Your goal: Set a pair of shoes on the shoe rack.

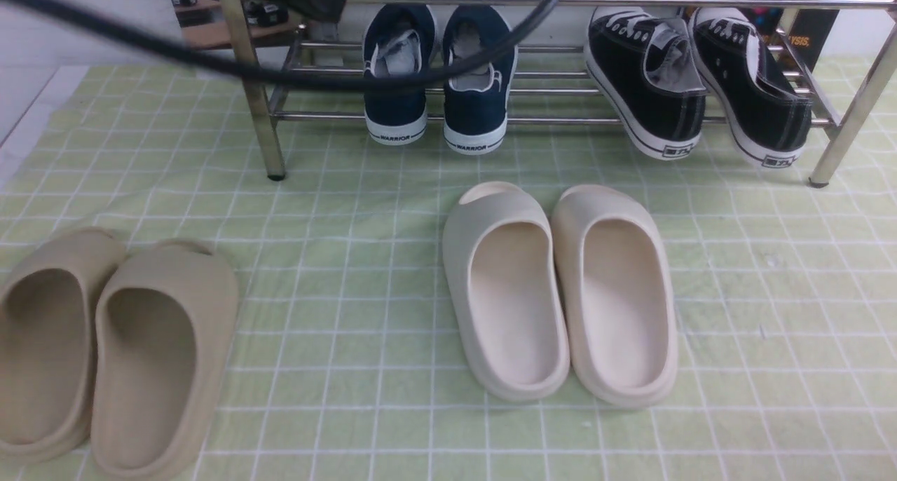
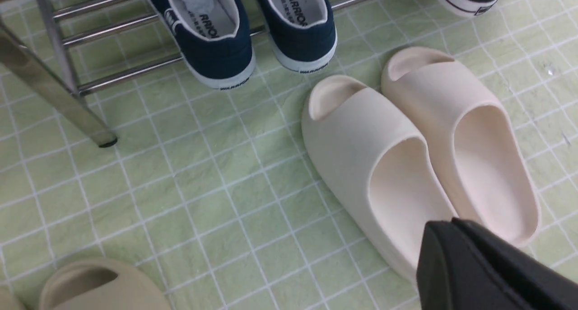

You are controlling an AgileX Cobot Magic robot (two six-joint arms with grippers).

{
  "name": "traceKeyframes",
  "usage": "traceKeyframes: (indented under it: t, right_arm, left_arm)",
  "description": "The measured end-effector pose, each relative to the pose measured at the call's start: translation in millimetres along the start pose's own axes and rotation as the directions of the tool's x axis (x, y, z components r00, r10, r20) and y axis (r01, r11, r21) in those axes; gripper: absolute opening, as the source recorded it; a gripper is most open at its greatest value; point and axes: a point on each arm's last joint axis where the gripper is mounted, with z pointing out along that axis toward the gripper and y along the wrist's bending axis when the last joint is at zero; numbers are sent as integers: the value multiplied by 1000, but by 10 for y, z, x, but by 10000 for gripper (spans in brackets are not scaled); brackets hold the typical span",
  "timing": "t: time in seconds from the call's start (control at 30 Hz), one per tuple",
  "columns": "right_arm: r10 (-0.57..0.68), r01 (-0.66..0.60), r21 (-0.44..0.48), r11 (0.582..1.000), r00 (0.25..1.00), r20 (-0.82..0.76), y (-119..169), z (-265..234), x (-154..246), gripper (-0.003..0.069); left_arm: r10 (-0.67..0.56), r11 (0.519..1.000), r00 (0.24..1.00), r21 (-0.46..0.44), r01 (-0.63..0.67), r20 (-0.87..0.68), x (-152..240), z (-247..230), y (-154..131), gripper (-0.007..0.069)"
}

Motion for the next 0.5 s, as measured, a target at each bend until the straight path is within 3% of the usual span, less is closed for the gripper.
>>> traceKeyframes:
  t: [0.17,0.3,0.5]
  right_arm:
    - [0,0,0,1000,1000,0,0,0,0,239]
    - [0,0,0,1000,1000,0,0,0,0,239]
    - [0,0,0,1000,1000,0,0,0,0,239]
  left_arm:
    - [-42,999,987,10,41,153,573,-214,46,-13]
    - [-78,997,941,36,70,328,1264,-271,104,-13]
    - [-110,994,913,54,97,393,2058,-54,178,-13]
